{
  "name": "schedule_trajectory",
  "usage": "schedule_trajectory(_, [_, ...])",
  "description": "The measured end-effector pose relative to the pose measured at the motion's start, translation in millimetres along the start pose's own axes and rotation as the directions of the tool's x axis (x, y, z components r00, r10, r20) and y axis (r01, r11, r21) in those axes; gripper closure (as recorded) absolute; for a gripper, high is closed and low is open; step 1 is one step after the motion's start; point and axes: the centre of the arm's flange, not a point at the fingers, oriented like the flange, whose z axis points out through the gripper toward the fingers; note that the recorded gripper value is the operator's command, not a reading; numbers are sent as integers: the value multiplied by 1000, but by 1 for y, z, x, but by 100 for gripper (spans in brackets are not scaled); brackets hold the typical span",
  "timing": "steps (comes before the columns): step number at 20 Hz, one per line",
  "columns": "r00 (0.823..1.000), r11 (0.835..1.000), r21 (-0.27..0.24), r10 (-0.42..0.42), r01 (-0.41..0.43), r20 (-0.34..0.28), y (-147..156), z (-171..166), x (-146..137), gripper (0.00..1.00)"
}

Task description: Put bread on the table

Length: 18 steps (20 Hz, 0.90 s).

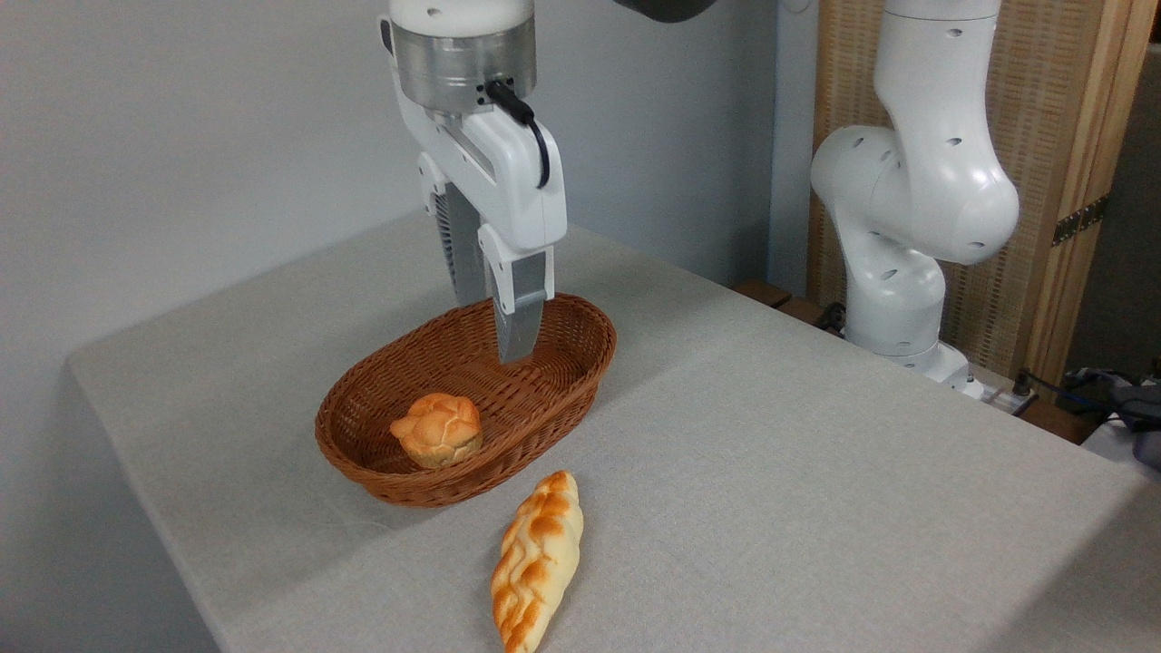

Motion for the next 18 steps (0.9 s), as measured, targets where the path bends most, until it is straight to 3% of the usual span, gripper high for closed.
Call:
schedule_trajectory(4, [996, 996, 15, -93, 93, -7, 14, -6, 28, 0])
schedule_trajectory(8, [978, 978, 21, -210, 210, -12, 17, -7, 42, 0])
schedule_trajectory(13, [974, 974, 24, -228, 227, 6, 32, 2, 64, 0])
schedule_trajectory(18, [981, 984, 83, -165, 157, 101, 55, 28, 96, 0])
